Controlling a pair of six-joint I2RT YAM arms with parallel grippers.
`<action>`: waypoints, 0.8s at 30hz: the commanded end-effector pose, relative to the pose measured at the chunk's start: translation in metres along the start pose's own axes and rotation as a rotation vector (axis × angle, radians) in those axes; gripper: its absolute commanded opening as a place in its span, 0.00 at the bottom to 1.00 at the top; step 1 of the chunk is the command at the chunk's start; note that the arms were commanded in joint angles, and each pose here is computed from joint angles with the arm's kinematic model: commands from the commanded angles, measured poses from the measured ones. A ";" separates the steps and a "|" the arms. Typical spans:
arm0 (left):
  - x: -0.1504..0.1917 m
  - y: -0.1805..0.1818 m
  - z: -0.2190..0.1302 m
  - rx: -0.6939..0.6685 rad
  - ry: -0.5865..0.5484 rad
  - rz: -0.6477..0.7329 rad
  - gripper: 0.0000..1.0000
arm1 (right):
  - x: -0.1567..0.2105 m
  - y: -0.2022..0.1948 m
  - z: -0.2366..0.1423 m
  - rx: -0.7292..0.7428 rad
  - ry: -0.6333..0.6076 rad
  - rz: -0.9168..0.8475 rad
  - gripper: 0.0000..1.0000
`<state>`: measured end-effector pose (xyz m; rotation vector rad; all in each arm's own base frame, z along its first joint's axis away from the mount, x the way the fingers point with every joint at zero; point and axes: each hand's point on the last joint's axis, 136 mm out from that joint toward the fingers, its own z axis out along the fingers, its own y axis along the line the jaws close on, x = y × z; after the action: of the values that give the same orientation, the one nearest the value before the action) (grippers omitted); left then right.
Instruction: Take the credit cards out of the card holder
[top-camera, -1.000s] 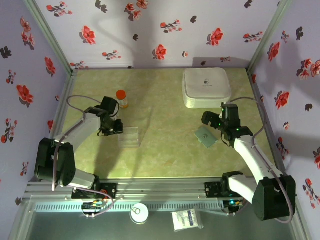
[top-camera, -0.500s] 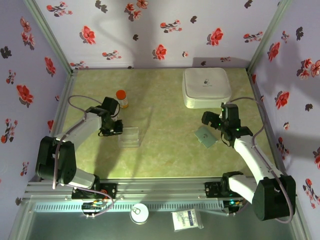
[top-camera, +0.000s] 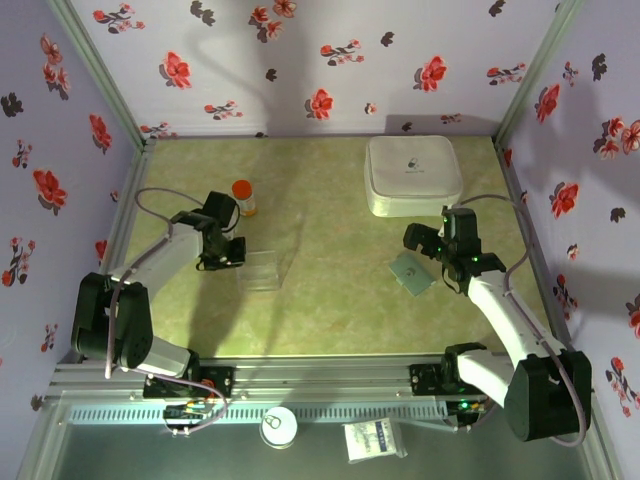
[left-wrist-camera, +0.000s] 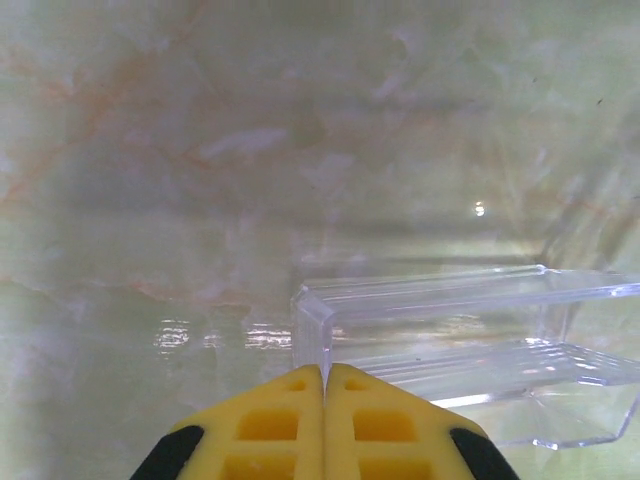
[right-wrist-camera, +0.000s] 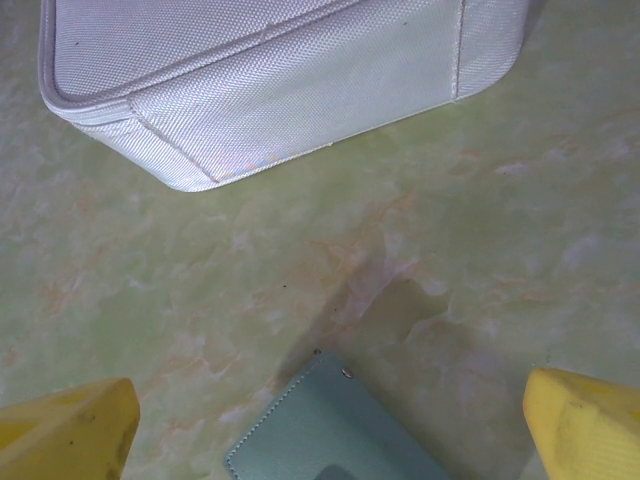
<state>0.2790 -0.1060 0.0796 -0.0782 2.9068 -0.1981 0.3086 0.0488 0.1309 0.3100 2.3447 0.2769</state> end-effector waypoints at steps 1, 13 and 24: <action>-0.013 -0.009 -0.011 0.008 -0.030 -0.015 0.00 | 0.003 -0.005 0.000 0.025 -0.003 -0.005 0.99; -0.060 -0.080 -0.003 0.061 -0.050 0.024 0.00 | 0.004 -0.015 0.004 0.081 0.001 -0.051 0.99; -0.111 -0.151 0.022 0.125 -0.074 0.021 0.00 | 0.004 -0.013 0.004 0.075 0.016 -0.064 0.99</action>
<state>0.3870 -0.2363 0.0984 0.0126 2.8255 -0.3155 0.3094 0.0401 0.1248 0.2886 2.3601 0.1925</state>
